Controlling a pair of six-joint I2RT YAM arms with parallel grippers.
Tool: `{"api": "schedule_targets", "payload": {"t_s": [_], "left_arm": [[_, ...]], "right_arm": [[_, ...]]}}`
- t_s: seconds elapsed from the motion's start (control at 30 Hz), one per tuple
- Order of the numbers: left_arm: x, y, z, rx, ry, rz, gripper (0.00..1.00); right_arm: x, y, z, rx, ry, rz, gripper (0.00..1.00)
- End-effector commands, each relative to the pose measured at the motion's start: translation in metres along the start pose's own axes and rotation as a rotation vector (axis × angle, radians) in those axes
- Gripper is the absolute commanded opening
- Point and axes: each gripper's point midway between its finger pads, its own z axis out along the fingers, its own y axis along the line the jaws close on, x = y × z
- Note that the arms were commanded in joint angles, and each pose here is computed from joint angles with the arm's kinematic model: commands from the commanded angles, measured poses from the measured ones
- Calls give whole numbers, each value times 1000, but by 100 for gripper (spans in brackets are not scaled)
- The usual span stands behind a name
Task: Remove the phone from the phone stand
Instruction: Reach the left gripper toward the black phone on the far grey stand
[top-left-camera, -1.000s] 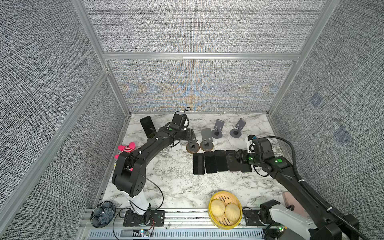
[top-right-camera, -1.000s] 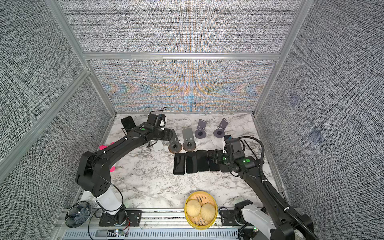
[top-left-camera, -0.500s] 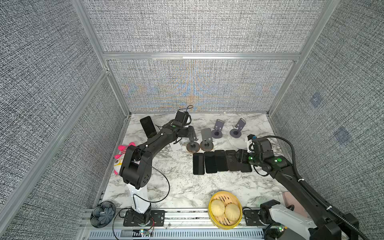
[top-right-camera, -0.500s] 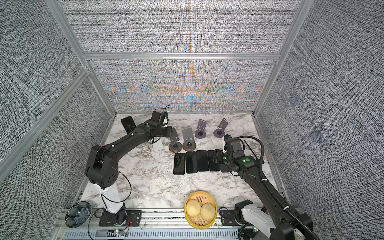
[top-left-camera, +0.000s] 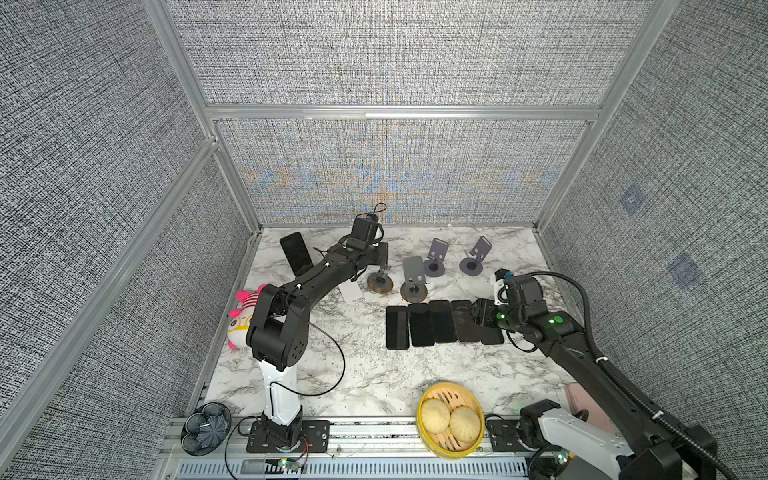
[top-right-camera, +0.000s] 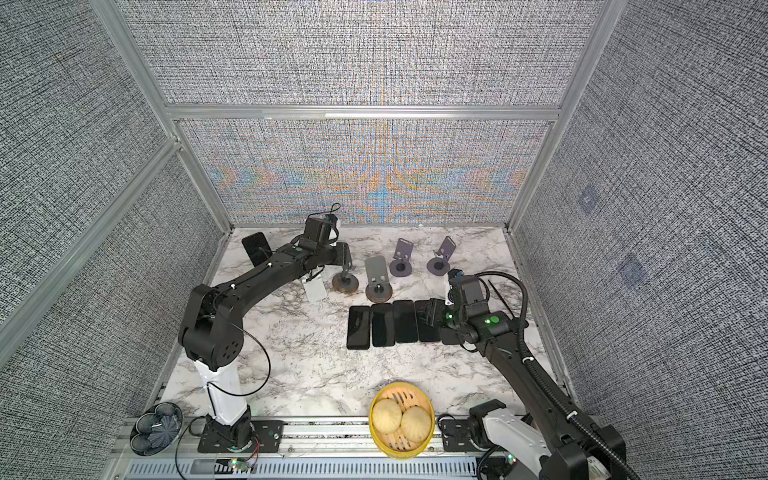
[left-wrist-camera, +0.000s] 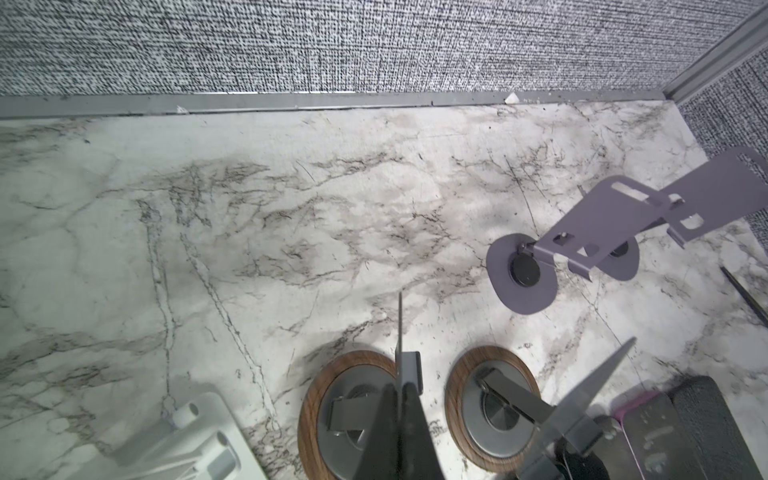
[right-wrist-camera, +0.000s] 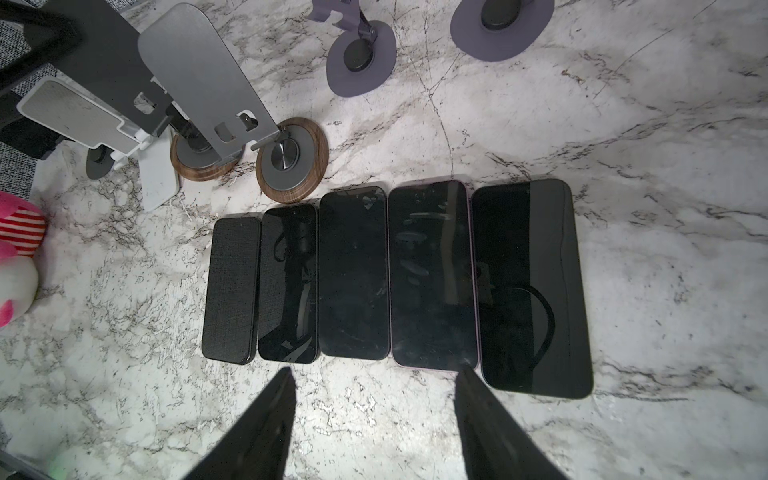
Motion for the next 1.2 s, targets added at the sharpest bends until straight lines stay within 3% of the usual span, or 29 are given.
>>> {"api": "schedule_targets", "payload": {"t_s": [0.0,0.2,0.37,0.47,0.6,0.7,0.97,1.17], "left_arm": [[-32,-4,4,20,-122,-8,3],[-42,-1,17,56,-226,-43,3],[-24,8,26,42,-236,-71,4],[-11,17,29,3,-210,-69,17],[-6,25,23,-33,-217,-48,52],[-7,28,17,-55,-217,-38,66],[-19,28,-7,-80,-239,5,97],[-36,35,-42,-165,-239,62,98]], "right_arm": [[-3,3,-3,-8,-8,-2,62],[0,2,-2,-10,-1,-1,62],[1,1,-4,-6,-2,-3,62],[0,1,-5,-8,-5,-6,62],[0,2,-3,-10,-5,-3,62],[0,3,-3,-16,-4,1,62],[-2,4,-7,-22,-13,3,62],[-4,4,-6,-17,-25,16,63]]}}
